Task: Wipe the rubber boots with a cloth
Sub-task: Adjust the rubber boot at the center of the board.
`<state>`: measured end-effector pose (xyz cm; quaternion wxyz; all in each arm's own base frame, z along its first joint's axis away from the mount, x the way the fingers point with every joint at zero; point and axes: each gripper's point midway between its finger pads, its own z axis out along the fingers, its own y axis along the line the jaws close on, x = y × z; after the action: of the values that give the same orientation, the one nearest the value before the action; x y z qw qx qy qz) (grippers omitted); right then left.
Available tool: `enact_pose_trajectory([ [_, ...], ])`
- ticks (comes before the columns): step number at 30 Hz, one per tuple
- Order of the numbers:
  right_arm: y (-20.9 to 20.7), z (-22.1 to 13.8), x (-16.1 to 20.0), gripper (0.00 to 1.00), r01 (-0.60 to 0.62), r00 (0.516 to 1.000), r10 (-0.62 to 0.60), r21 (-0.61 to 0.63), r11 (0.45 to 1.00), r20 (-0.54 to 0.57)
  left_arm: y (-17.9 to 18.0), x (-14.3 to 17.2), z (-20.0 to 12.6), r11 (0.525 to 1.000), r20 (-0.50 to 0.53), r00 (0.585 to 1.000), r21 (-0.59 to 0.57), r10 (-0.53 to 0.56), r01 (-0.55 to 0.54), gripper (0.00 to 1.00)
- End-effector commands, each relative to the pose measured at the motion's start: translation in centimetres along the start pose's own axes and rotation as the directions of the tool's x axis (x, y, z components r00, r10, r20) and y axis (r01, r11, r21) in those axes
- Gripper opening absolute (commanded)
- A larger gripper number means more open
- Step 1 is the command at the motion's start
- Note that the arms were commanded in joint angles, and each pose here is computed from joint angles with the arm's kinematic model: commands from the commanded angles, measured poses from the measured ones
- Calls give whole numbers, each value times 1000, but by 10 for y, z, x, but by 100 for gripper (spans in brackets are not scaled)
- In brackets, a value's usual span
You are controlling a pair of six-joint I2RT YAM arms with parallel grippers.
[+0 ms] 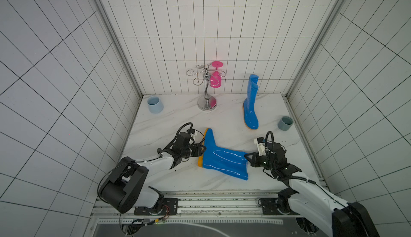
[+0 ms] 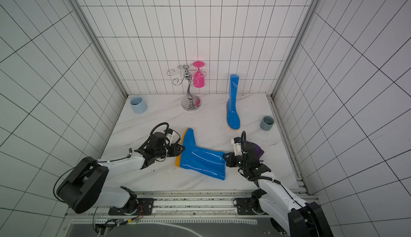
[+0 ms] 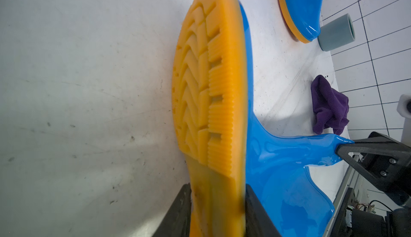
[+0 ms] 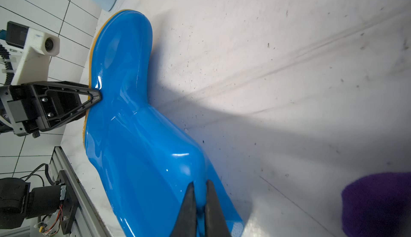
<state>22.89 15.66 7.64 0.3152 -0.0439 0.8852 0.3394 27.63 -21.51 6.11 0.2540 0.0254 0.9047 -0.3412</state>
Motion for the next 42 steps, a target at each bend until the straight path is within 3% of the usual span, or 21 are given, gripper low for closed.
enact_pose_trajectory([
  [1, 38, -17, -50, 0, 89, 994, -86, -39, 995, 70, 46, 29, -12, 975, -80, 995, -220, -55, 36, 39],
  [6, 72, -30, -101, 0, 139, 983, -129, -66, 988, 130, 39, 9, -28, 968, -27, 1000, -252, -10, 3, 42],
  [13, 115, -41, -164, 0, 251, 954, -238, -55, 966, 181, 38, 7, -40, 965, -7, 1000, -263, -11, 9, 43],
  [21, 150, -38, -215, 0, 384, 914, -378, -15, 923, 146, 33, 5, -44, 968, 4, 1000, -250, -8, 8, 43],
  [31, 165, 8, -220, 0, 494, 869, -494, -4, 870, -25, 27, 5, -36, 978, -3, 1000, -205, -28, 27, 43],
  [42, 187, 6, -225, 0, 565, 824, -564, -9, 825, -59, 20, -6, -27, 983, 4, 999, -183, -32, 32, 43],
])
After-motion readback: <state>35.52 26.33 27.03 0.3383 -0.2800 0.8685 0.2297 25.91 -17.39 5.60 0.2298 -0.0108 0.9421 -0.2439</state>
